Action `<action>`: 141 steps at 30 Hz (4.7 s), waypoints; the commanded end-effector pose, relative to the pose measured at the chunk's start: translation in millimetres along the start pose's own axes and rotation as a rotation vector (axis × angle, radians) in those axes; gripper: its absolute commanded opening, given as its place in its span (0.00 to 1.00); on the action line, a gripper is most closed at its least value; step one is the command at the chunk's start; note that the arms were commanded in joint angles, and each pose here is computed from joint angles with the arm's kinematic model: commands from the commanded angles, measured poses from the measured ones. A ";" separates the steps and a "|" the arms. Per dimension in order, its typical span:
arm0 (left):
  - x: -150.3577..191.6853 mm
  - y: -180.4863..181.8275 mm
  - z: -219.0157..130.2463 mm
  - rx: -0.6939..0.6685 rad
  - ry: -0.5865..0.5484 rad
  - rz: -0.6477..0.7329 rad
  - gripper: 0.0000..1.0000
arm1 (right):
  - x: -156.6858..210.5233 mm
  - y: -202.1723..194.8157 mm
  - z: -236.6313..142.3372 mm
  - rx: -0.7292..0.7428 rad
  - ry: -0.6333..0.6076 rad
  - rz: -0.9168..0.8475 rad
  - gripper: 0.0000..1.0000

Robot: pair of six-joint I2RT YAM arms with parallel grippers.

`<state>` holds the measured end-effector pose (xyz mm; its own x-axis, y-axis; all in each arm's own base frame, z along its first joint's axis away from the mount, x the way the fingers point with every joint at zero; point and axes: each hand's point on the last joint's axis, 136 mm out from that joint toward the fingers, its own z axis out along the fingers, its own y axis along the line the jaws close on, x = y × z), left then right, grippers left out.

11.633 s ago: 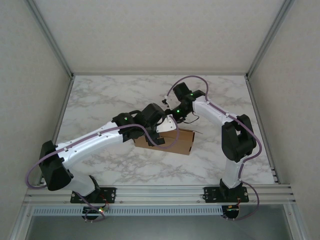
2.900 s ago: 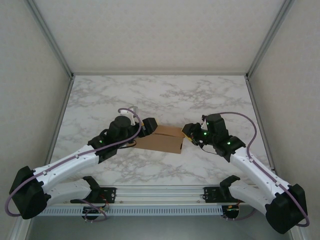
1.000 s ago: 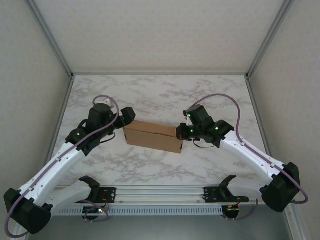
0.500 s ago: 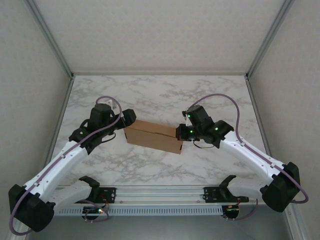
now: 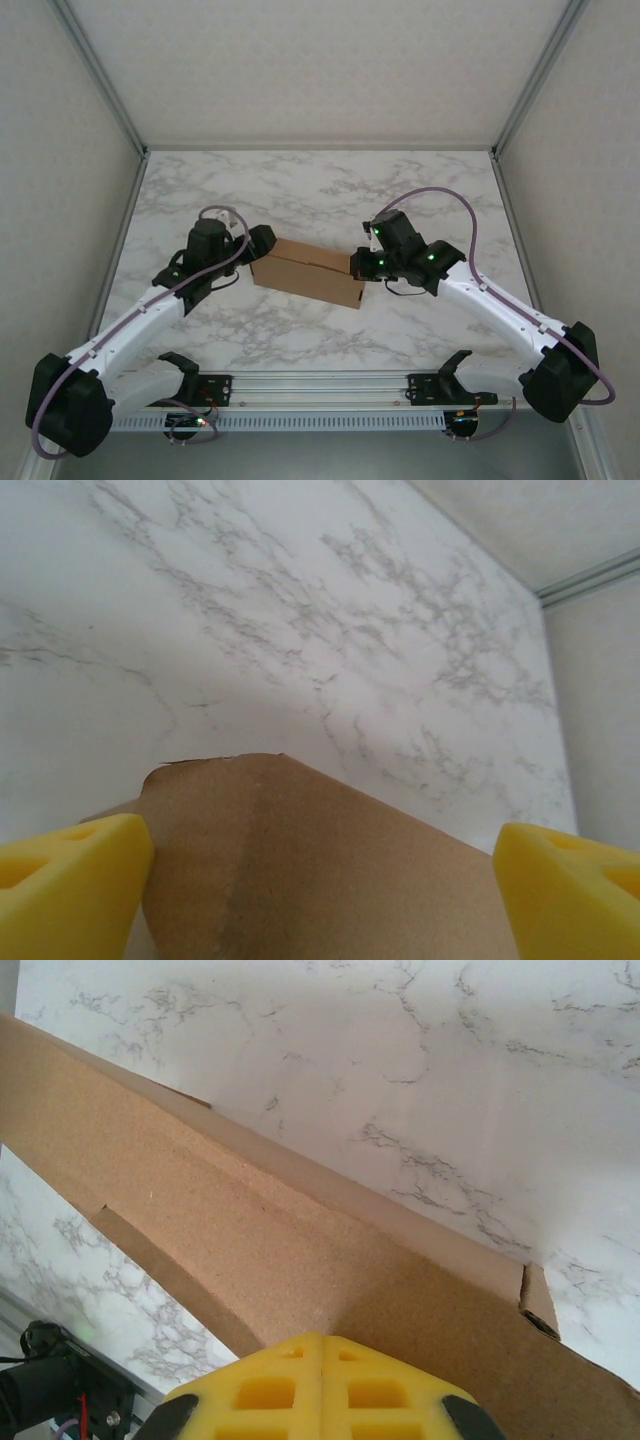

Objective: Fold the paper box

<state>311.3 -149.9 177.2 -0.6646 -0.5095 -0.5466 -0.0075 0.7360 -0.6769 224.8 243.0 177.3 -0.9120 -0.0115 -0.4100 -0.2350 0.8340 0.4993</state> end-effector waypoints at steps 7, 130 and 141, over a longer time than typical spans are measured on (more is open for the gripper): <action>16.2 1.8 -21.8 0.010 0.044 -0.062 0.87 | 26.8 -24.1 8.6 0.120 0.123 -0.049 0.06; -42.9 -63.6 -127.2 0.058 -0.325 0.569 0.67 | 12.2 77.1 59.6 -0.386 0.444 -1.220 0.85; -41.7 -61.4 -122.8 0.047 -0.318 0.587 0.67 | 4.7 55.5 59.4 -0.283 0.453 -1.516 0.80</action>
<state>246.1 -118.8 300.3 -0.3079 -0.1315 -0.9423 0.3211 0.9179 -0.2331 229.0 328.8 150.1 0.0770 -0.8912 -0.4469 -0.9895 -0.1233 0.0754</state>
